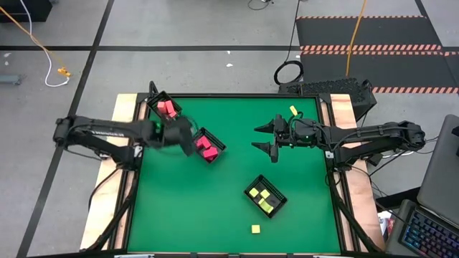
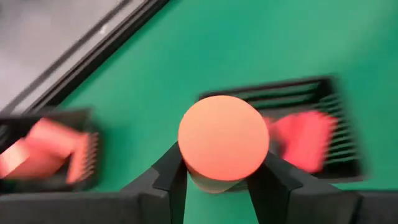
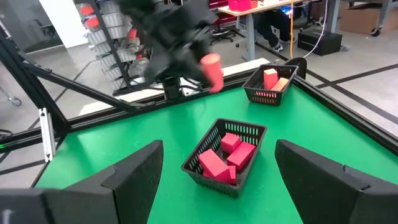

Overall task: Sort & place blocks by color
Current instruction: Put the light orange block into the top black bin

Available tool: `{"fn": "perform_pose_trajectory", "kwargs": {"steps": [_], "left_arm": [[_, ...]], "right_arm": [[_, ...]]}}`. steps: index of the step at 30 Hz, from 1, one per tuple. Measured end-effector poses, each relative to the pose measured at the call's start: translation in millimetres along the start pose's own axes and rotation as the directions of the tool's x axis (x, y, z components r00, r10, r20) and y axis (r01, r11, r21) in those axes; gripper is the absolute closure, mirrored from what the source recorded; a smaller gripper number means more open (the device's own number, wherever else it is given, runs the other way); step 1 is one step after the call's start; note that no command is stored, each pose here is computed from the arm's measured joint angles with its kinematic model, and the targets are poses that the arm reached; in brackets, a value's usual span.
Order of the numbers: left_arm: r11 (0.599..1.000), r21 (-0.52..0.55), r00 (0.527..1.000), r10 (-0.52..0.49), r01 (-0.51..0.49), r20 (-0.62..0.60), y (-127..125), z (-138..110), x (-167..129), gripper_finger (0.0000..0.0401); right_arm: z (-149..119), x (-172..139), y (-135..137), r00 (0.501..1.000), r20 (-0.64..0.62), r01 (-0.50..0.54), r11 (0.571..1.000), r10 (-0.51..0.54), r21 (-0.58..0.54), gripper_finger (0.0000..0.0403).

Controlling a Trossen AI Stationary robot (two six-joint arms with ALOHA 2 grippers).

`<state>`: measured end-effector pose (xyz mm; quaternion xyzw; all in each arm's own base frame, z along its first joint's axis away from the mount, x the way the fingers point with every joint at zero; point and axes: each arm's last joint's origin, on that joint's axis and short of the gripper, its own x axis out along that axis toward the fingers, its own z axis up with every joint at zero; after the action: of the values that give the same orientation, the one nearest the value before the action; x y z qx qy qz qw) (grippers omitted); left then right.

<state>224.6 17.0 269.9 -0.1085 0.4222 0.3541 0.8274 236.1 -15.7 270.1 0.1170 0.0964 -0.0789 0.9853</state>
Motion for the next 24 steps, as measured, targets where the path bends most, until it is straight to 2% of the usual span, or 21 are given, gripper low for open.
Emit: {"fn": "perform_pose_trajectory", "kwargs": {"steps": [4, 7, 10, 16, 24], "left_arm": [[0.992, -0.06, 0.986, 0.103, -0.112, -0.134, 43, 4, 9, 0.0273], [0.98, -0.066, 0.957, 0.168, -0.188, -0.238, 69, 4, 17, 0.0273], [0.973, -0.088, 0.936, 0.178, -0.214, -0.304, 87, 7, 29, 0.0273], [0.958, -0.078, 0.884, 0.221, -0.276, -0.413, 113, 9, 55, 0.0273], [0.937, -0.025, 0.801, 0.285, -0.349, -0.526, 131, 7, 94, 0.0273]], "right_arm": [[0, 0, 0, 1.0, 0.0, 0.0, 1.0, 0.0, 0.0, 0.0101], [0, 0, 0, 1.0, 0.001, 0.0, 1.0, 0.0, 0.0, 0.0101], [0, 0, 0, 1.0, 0.0, 0.0, 1.0, 0.0, 0.0, 0.0101], [0, 0, 0, 1.0, 0.001, 0.0, 1.0, 0.0, -0.015, 0.0101], [0, 0, 0, 1.0, 0.0, 0.0, 1.0, 0.0, -0.019, 0.0101]]}}
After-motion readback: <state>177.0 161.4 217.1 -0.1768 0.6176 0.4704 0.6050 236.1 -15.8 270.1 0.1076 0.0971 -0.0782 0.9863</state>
